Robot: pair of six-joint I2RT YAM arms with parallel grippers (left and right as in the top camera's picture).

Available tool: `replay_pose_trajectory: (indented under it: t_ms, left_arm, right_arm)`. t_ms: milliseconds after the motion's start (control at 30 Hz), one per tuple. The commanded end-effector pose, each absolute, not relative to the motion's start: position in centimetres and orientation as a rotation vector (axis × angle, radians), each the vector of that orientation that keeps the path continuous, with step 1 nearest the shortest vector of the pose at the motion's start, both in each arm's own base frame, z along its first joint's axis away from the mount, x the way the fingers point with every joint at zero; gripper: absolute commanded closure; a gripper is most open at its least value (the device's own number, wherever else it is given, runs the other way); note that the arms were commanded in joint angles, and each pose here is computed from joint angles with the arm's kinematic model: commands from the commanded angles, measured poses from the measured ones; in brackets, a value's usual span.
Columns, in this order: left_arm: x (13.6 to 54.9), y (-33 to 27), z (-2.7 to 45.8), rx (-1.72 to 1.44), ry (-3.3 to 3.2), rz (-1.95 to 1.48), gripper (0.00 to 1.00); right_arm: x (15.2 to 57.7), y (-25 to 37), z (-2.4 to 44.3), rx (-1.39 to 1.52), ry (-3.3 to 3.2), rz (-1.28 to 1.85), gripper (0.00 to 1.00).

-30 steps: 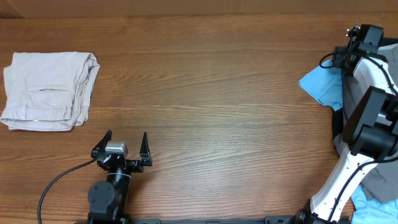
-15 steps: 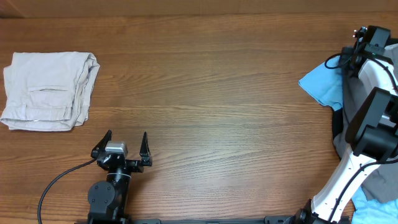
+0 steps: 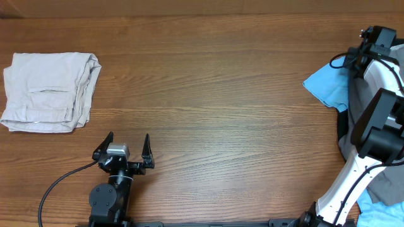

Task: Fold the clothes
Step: 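Close the right gripper on the grey trousers' waistband edge, then drag the grey trousers left onto the open table center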

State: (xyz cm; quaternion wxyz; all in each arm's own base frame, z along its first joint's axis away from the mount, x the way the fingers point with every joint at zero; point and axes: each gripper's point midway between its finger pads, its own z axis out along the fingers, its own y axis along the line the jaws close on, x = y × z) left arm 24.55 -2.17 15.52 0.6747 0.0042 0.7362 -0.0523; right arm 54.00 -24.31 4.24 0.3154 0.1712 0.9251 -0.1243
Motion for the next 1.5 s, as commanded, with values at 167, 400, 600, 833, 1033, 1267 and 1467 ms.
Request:
replay_pose_trajectory:
  t_ms: [167,400,600,833,1033,1267,1467]
  left_arm:
    - [24.5,-2.2,15.7,-0.001,1.646,-0.122,0.00]
    - [24.5,-2.2,15.7,-0.001,1.646,-0.122,0.00]
    - [24.5,-2.2,15.7,-0.001,1.646,-0.122,0.00]
    - [24.5,-2.2,15.7,-0.001,1.646,-0.122,0.00]
    - [24.5,-2.2,15.7,-0.001,1.646,-0.122,0.00]
    - [24.5,-2.2,15.7,-0.001,1.646,-0.122,0.00]
    - [24.5,-2.2,15.7,-0.001,1.646,-0.122,0.00]
  right_arm:
    - [54.7,-24.3,12.7,0.520,2.273,-0.293,0.96]
    - [54.0,-22.5,20.0,0.480,2.178,-0.291,0.96]
    - [54.5,-14.6,22.7,0.308,2.204,-0.095,0.96]
    - [54.3,-0.5,20.5,0.281,2.340,0.266,0.96]
    - [52.1,14.3,18.3,0.261,2.458,0.588,0.96]
    - [46.8,28.8,12.6,-0.047,2.610,0.665,0.94]
    - [41.9,37.7,7.6,-0.282,2.659,0.712,0.89]
